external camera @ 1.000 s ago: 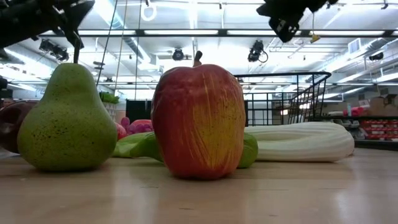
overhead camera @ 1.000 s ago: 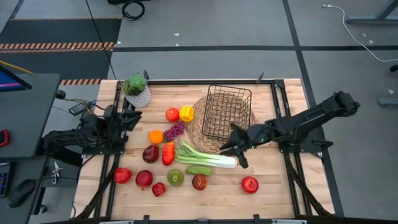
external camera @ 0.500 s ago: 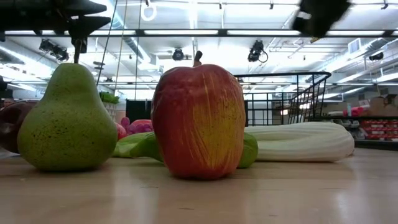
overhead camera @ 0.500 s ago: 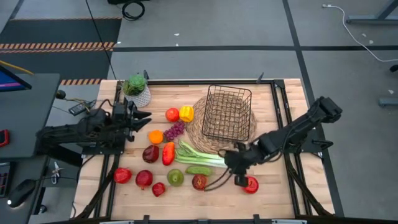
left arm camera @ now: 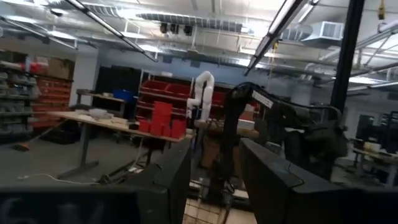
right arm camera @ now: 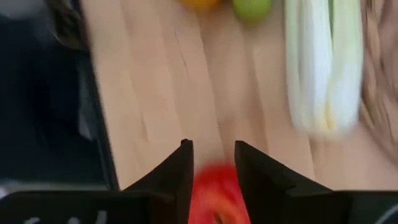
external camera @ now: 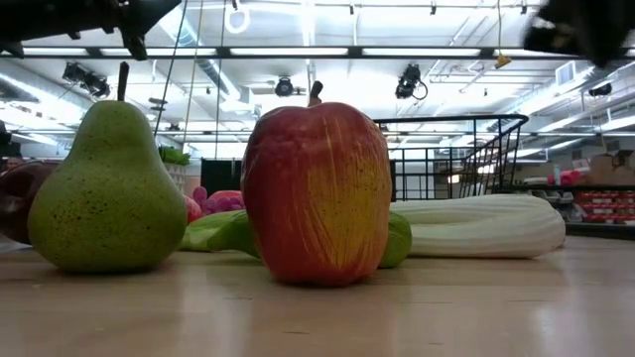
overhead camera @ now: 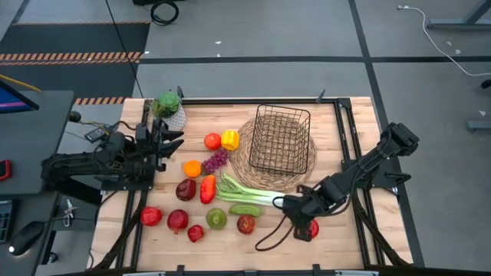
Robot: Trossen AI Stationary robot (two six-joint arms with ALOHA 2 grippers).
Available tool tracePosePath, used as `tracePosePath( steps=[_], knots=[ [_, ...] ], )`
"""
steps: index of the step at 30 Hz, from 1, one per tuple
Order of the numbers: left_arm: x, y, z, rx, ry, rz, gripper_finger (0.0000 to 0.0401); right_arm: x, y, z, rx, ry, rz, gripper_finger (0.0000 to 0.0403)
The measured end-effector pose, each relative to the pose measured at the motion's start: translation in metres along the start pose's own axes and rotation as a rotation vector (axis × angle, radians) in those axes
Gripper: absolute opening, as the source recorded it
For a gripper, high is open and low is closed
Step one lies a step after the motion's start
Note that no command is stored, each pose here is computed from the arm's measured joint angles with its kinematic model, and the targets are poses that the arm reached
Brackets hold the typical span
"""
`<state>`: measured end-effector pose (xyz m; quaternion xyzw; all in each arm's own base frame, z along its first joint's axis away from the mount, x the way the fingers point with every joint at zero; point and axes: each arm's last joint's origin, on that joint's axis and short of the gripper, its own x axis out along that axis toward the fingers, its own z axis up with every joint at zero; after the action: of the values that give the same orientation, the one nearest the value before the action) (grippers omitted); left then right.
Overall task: Build produce basket
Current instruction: Put the apple into the wire basket
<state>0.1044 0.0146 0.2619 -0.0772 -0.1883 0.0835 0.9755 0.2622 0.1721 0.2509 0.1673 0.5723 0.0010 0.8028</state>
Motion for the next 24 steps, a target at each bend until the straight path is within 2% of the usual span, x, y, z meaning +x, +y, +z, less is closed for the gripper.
tracePosePath(
  steps=[4, 8, 13, 18, 24],
  knots=[
    [0.000, 0.001, 0.001, 0.015, -0.015, 0.023, 0.0142, 0.013, 0.004, 0.014, -0.073, -0.098, 0.025, 0.0136],
    [0.001, 0.001, 0.000, 0.040, -0.013, 0.048, 0.0142, 0.035, 0.014, 0.030, -0.212, -0.227, 0.050, 0.0139],
    [0.002, 0.002, -0.002, 0.042, 0.002, 0.054, 0.0139, 0.054, 0.024, 0.050, -0.373, -0.342, 0.011, 0.0140],
    [0.002, 0.002, -0.002, 0.040, 0.009, 0.054, 0.0133, 0.070, 0.031, 0.069, -0.467, -0.415, -0.019, 0.0147],
    [0.002, 0.002, -0.003, 0.014, 0.014, 0.055, 0.0132, 0.087, 0.027, 0.077, -0.544, -0.419, -0.081, 0.0186]
  ],
)
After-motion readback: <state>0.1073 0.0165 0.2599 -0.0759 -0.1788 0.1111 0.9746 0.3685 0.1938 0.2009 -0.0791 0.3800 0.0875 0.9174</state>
